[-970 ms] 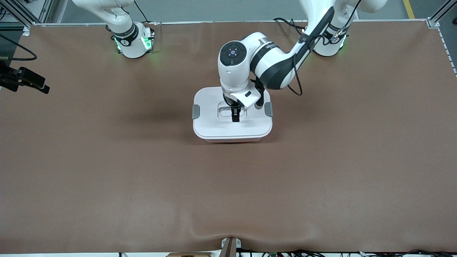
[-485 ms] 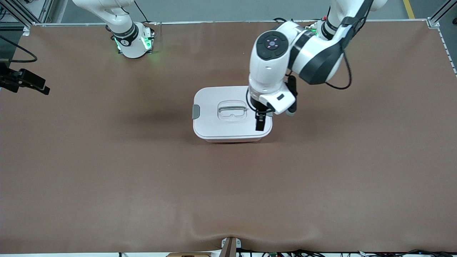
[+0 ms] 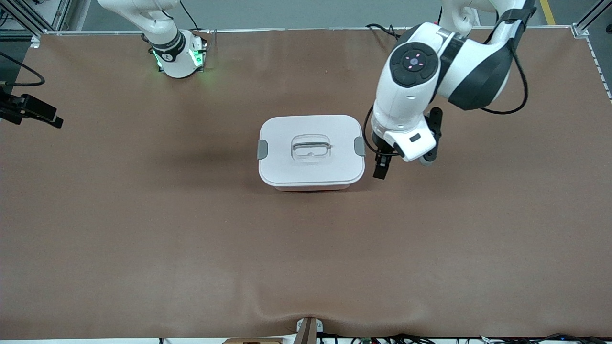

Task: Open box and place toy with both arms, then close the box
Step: 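Open the left gripper and raise it away from the lid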

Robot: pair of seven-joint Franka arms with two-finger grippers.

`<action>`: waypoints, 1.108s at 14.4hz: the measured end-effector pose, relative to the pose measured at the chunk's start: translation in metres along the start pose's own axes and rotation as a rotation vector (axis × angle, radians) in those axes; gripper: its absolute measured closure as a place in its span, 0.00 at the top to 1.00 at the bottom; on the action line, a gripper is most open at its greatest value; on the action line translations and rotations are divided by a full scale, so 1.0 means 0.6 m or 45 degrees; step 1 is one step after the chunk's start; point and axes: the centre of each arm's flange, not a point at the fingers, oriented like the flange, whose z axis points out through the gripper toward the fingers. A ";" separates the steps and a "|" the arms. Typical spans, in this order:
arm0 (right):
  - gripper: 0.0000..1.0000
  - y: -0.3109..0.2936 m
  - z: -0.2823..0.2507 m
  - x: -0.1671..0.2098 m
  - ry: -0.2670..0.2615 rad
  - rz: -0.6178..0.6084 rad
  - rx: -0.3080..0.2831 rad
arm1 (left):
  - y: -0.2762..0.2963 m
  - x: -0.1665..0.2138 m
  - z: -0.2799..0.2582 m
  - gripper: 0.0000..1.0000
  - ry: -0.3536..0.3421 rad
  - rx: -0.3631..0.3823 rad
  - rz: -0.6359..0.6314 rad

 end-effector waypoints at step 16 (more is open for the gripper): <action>1.00 -0.003 -0.032 -0.003 0.053 -0.004 0.002 | -0.020 0.437 -0.044 1.00 -0.016 0.012 0.716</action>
